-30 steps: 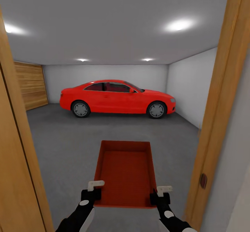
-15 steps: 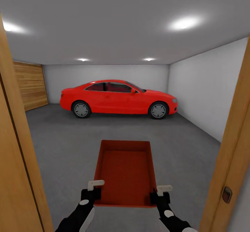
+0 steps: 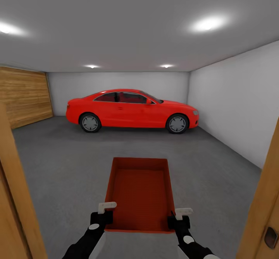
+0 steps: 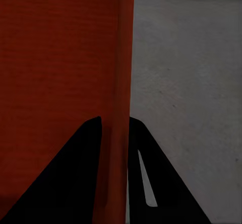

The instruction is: Move the two storage containers from the living room to the garage. In the garage, place one container on the floor and stack the other container on top of it (either order is fine).

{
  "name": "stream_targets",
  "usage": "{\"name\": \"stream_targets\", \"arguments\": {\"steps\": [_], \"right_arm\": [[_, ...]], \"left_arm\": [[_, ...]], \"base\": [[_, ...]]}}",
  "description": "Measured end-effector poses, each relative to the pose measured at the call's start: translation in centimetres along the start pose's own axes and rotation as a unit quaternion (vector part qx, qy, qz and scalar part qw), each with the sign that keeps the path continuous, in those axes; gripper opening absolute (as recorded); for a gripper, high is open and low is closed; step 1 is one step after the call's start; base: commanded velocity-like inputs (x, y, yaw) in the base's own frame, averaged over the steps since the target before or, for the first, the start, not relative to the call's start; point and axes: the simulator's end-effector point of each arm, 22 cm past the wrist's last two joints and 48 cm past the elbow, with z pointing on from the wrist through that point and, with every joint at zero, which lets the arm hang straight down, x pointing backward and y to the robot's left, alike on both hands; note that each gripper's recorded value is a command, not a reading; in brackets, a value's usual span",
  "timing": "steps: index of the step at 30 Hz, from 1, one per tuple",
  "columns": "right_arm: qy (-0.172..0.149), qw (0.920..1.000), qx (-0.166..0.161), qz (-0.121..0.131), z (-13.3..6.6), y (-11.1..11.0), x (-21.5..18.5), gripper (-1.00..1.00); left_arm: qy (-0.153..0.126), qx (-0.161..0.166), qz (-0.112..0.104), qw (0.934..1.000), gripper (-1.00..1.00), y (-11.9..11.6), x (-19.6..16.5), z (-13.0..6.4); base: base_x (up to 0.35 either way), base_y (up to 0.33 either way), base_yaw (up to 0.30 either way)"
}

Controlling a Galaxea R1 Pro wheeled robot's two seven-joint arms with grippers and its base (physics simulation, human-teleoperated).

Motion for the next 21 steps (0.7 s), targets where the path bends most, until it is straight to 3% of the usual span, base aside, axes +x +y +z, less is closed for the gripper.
{"name": "stream_targets", "arguments": {"steps": [21], "right_arm": [[-0.003, 1.0000, 0.000, 0.000, 0.05, 0.01, -0.27, -1.00]], "left_arm": [[-0.003, 0.000, -0.001, 1.0000, -1.00, 0.02, -0.29, -0.01]], "base": [[0.321, 0.000, 0.000]]}}
